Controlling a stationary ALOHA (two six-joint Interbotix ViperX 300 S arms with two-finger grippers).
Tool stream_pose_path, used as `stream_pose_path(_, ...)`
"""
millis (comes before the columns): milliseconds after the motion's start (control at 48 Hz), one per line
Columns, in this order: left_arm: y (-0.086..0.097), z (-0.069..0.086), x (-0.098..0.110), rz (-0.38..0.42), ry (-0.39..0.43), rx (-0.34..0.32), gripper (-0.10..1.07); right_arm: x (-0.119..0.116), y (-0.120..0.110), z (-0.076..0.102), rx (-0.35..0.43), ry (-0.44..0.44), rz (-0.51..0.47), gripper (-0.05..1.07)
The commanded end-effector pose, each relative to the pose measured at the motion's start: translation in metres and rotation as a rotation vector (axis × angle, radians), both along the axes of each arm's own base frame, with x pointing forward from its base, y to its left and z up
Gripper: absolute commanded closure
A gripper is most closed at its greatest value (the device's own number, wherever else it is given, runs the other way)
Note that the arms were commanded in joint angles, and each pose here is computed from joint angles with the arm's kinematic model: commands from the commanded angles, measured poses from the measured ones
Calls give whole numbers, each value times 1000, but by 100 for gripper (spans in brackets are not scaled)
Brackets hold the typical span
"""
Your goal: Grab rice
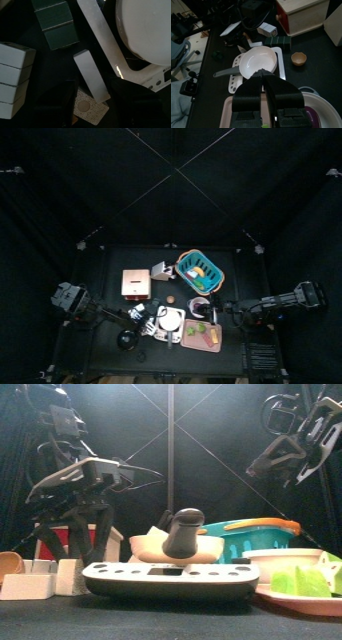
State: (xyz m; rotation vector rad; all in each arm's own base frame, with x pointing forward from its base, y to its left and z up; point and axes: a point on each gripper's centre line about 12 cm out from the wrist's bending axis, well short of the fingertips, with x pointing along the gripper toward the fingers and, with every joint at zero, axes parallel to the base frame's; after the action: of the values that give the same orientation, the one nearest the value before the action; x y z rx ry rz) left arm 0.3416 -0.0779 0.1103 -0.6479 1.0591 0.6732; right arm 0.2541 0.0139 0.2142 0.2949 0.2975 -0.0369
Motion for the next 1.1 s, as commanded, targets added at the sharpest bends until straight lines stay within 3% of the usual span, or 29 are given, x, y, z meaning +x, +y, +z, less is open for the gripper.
stream_pose_path(0,-1,10,6,4,-33,-12,24,2,0,6,-3,-21,1,101)
stream_pose_path(250,1,21,5,1,-57,-13,46,3,1,8,-1,-26,2,101)
stream_pose_path(479,8,41,-8,11,-82,1,47,3,-1,9,-2,-29,-2,101)
stream_pose_path(625,10,41,-16,18,-70,7,47,3,-1,9,-8,-28,-1,101)
stream_pose_path(1083,11,44,-14,10,-81,16,47,2,-1,6,-9,-22,0,101)
